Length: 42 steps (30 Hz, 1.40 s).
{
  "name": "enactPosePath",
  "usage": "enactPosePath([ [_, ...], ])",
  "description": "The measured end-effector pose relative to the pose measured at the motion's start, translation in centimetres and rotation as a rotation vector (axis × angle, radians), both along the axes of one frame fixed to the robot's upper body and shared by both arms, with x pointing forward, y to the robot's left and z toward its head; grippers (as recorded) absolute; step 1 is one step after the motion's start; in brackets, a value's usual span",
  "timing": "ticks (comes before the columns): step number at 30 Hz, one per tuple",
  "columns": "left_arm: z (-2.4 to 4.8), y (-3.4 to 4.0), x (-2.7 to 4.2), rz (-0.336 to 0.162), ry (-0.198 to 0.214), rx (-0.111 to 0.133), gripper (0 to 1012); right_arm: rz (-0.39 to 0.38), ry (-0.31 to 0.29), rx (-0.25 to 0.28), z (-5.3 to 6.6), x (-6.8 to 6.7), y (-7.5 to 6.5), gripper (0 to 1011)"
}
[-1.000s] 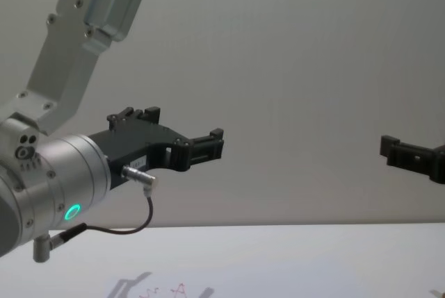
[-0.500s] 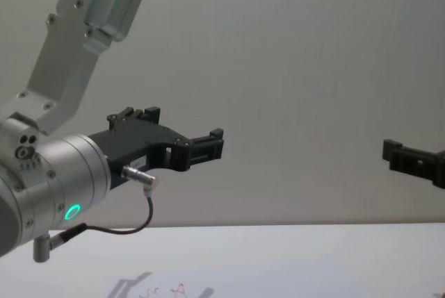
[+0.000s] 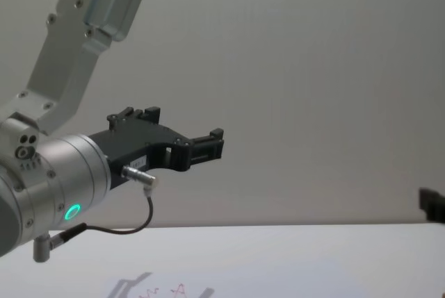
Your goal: Use the one hand to pick up the stamp and affix it onto the A4 paper.
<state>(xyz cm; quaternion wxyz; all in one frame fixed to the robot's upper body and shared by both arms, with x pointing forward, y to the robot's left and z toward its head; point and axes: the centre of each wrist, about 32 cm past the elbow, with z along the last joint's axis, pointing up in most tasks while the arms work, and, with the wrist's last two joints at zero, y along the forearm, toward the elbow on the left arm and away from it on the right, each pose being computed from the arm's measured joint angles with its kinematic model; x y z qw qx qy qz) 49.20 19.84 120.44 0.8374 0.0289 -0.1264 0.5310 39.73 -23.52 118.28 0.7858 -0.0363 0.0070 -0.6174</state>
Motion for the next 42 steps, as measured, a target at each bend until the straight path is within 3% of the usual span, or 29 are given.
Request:
enactPosePath([
  [8,0.00,0.00,0.00,0.000,0.000,0.000,1001,-0.063,0.090,-0.049,-0.4,-2.0,0.0,1001],
  [17,0.00,0.00,0.00,0.000,0.000,0.000,1001,-0.080,0.149,-0.085,-0.8,-2.7,0.1,1001],
  [30,0.00,0.00,0.00,0.000,0.000,0.000,1001,-0.068,0.222,-0.120,-1.8,-2.2,-0.1,1001],
  [42,0.00,0.00,0.00,0.000,0.000,0.000,1001,-0.040,0.272,-0.145,-2.8,-0.4,-0.5,1001],
])
